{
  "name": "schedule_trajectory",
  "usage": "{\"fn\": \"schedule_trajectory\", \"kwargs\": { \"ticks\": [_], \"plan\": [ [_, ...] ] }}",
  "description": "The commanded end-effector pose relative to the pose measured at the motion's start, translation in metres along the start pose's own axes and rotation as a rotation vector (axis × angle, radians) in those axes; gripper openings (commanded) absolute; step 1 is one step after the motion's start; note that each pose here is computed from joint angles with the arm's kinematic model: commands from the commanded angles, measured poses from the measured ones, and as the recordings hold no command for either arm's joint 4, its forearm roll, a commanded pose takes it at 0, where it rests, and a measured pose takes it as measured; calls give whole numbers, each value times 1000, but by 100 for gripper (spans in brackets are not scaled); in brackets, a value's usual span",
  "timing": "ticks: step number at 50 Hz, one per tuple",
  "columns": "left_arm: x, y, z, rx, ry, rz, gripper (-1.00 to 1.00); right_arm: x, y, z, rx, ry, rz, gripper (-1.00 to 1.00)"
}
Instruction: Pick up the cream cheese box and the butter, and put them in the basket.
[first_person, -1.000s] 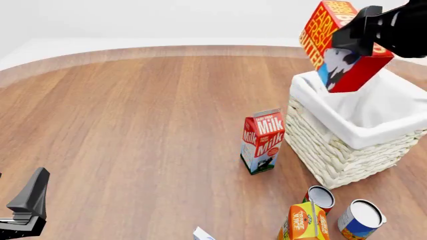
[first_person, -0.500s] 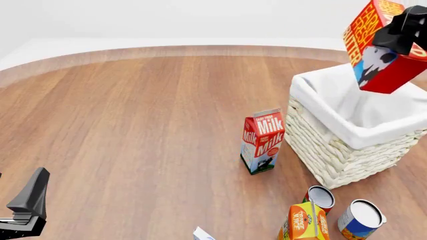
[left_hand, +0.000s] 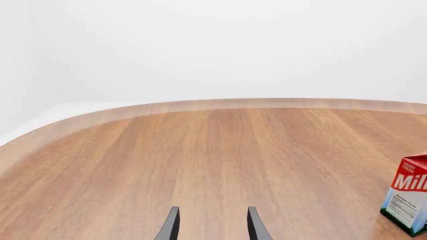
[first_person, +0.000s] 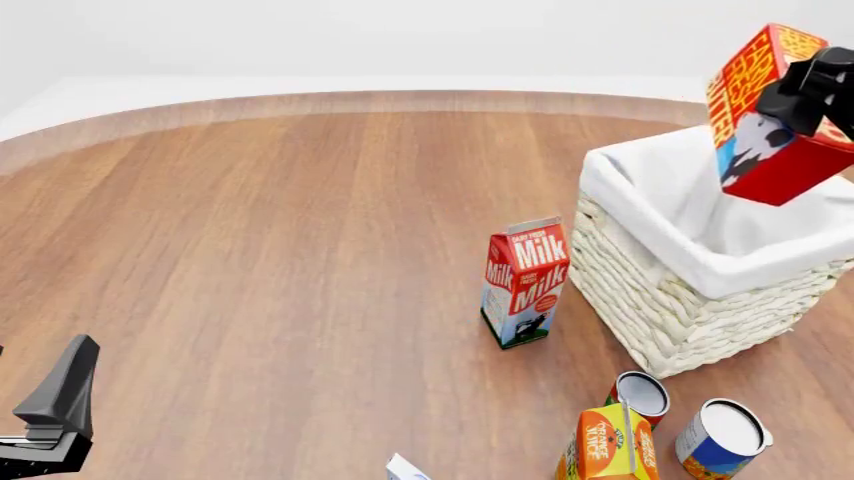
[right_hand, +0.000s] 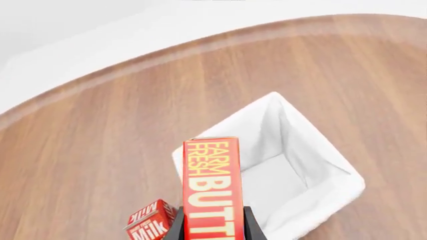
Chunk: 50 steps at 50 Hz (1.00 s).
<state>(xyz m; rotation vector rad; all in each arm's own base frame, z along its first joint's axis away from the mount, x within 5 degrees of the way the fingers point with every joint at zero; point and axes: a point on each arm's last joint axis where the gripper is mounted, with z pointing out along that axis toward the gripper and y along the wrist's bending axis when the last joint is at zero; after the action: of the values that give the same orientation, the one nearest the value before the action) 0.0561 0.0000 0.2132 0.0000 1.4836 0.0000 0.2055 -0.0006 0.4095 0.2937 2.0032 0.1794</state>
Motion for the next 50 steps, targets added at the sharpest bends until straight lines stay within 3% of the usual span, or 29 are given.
{"fn": "schedule_trajectory", "kwargs": {
  "ticks": [1, 50],
  "plan": [
    [0, 0, 0, 0, 0, 0, 100, 5, -4, 5, 0, -37, 35, -100],
    [0, 0, 0, 0, 0, 0, 100, 20, -12, 47, 11, -40, 76, -100]
  ]
}}
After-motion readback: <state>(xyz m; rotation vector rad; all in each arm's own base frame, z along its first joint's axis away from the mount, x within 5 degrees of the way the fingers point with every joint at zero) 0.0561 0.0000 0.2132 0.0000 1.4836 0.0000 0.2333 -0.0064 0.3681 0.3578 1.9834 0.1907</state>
